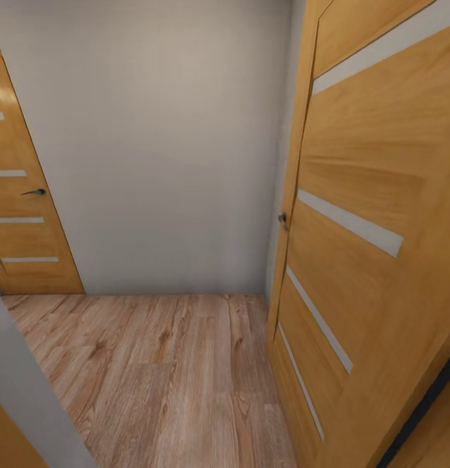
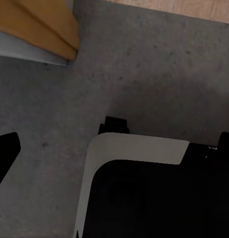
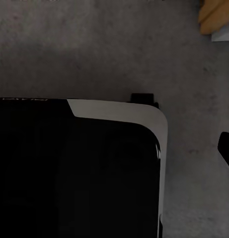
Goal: Move the two storage containers from the living room to the garage. In the garage, place one container on the floor and stack the other container on top of it (either order is fine).
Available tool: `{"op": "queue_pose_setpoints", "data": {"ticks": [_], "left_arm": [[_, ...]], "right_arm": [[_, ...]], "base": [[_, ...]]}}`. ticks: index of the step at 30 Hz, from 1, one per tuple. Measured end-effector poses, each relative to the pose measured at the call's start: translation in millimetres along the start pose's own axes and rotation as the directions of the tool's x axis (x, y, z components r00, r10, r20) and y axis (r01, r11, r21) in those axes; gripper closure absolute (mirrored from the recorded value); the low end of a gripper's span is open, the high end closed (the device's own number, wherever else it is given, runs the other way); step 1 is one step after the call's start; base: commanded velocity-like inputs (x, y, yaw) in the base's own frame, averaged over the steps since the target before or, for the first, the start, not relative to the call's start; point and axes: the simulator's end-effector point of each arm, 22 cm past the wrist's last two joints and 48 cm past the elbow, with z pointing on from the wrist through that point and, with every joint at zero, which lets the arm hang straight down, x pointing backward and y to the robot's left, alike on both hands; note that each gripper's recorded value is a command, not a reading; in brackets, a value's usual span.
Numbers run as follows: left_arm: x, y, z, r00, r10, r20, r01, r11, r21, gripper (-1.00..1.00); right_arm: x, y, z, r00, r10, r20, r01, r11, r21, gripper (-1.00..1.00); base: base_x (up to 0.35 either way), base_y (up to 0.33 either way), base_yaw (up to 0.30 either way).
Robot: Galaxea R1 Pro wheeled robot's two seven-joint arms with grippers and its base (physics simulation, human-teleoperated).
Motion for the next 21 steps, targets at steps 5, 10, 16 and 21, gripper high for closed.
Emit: {"op": "queue_pose_setpoints", "data": {"ticks": [5,10,16,21], "left_arm": [[0,0,0.0,1.000,0.000,0.000,0.000,1.000,0.000,-1.00],[0,0,0.1,1.000,0.001,0.000,-0.001,1.000,0.001,-1.00],[3,-17,0.5,1.000,0.005,-0.004,-0.005,1.000,0.022,-1.00],[6,-30,0.6,1.000,0.008,-0.007,-0.007,0.999,0.039,-1.00]], "right_arm": [[0,1,0.2,1.000,-0.001,0.000,0.001,1.000,-0.001,-1.00],[0,4,0.8,1.000,-0.007,-0.001,0.007,1.000,-0.006,-1.00],[0,20,3.6,1.000,-0.010,-0.001,0.010,1.000,-0.027,-1.00],[0,35,5.8,1.000,-0.007,0.001,0.007,0.999,-0.046,-1.00]], "base": [[0.013,0.003,0.000],[0.003,0.001,0.000],[0.000,0.000,0.000],[0.000,0.000,0.000]]}}
